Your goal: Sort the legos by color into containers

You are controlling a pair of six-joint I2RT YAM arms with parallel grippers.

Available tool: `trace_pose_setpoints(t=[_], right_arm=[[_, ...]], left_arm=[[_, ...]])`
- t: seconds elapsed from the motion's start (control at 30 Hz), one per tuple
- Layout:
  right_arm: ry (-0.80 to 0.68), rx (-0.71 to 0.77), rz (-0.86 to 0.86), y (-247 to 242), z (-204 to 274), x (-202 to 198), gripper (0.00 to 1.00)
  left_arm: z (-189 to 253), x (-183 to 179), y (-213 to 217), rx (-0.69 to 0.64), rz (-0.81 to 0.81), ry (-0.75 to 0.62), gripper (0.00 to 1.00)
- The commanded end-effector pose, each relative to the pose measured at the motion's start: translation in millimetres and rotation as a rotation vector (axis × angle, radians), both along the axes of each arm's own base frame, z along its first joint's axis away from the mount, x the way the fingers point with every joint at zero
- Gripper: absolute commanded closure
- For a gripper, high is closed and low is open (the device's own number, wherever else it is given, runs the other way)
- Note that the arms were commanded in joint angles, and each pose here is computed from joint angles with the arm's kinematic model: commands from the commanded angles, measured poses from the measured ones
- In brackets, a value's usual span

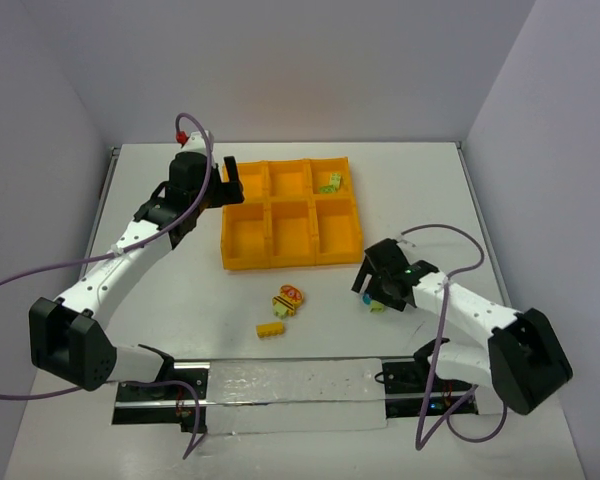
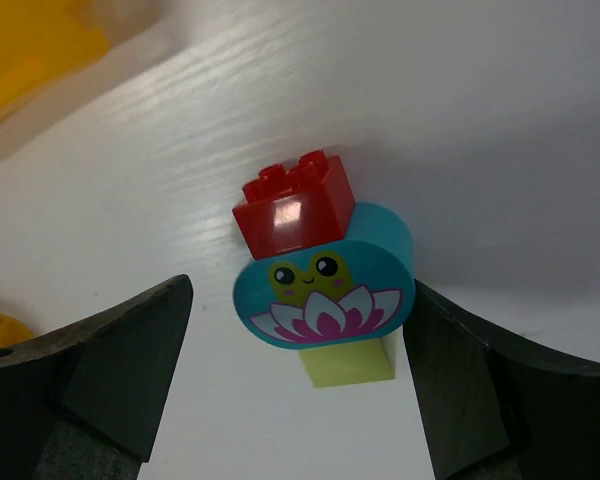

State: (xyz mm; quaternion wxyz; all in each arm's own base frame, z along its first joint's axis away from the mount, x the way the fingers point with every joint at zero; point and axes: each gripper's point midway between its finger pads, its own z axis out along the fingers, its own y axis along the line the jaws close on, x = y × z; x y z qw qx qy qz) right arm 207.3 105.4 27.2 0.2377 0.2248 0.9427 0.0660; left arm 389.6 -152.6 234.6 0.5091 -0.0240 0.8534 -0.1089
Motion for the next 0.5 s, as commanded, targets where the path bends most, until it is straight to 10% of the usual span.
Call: trace_pose_setpoints(t=[0.0, 0.47], right_arm=[[-0.046, -0.018, 0.144, 40, 13, 21, 0.09], [-0.035, -0.058, 0.362, 60, 5, 4, 0.18]], left_arm=[[18, 5, -4, -0.019, 0.001, -0.042, 0.01], [14, 6, -8, -0.017, -0.011, -0.032, 0.01]])
